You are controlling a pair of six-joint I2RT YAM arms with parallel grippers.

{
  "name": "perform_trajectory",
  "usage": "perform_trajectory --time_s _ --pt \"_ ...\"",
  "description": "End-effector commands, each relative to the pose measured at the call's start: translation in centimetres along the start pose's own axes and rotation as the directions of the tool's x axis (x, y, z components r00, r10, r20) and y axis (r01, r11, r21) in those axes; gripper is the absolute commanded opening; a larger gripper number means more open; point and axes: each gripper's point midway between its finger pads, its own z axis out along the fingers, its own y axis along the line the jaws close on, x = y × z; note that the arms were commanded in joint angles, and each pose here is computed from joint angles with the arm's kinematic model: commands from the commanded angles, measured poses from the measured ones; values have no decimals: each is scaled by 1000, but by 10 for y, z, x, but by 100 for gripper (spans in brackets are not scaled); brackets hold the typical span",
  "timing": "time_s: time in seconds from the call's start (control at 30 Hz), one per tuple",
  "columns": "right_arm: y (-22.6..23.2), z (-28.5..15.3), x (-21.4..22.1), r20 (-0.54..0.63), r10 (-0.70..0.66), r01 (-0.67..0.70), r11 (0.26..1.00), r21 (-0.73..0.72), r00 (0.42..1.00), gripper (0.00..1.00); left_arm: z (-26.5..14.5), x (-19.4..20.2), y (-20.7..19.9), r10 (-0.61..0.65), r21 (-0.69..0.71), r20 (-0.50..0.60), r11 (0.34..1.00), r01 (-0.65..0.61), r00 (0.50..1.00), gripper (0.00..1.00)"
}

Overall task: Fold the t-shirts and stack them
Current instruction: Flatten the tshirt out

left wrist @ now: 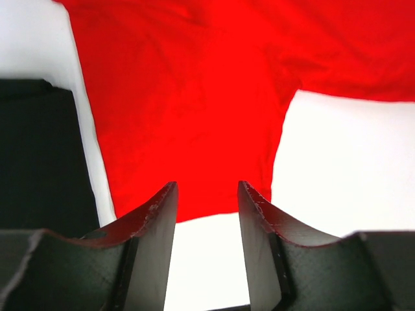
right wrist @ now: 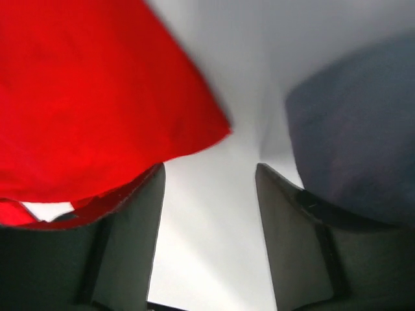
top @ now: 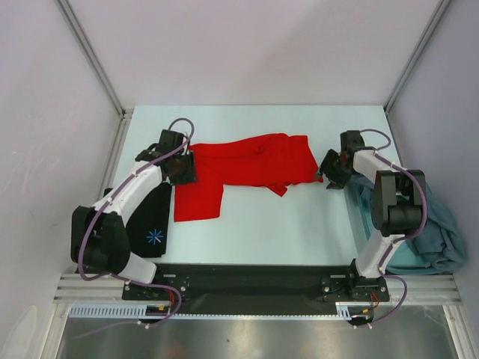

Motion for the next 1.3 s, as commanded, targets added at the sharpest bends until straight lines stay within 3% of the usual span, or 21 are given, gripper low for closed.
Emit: perform_trajectory --time_s 0.0,0.23,0.3,0.5,0.63,0.73,0.8,0.83,0.97,1.27 --pt "22 -13 -19 115 211 -195 971 -136 971 65 -16 1 -6 -16 45 29 999 15 999 47" --pt "23 -1 -11 106 475 -445 867 -225 873 60 -21 10 -5 -35 48 19 998 34 999 46" --pt "14 5 -7 111 565 -536 817 -212 817 60 -21 12 -3 -35 45 19 998 34 999 46" --pt "-11 18 -22 195 665 -637 747 -189 721 57 -24 9 -3 -27 41 27 999 26 999 46" --pt "-12 29 -25 188 665 -642 747 -171 723 50 -25 6 -2 -16 34 30 999 15 999 45" --pt "-17 32 -25 205 660 -643 751 -153 722 36 -26 5 0 -16 22 36 1000 15 999 45" --pt "-12 31 -29 199 640 -618 768 -165 742 26 -27 6 2 -16 17 36 1000 16 999 45" --pt "-7 28 -34 201 608 -584 793 -173 768 15 -28 6 2 -19 18 40 1000 18 999 46" --pt "10 3 -48 206 501 -471 864 -178 841 0 -28 7 2 -25 22 43 999 24 999 46" --pt "0 -76 -51 266 370 -357 929 -98 890 0 -28 26 2 -92 42 30 995 91 995 48"
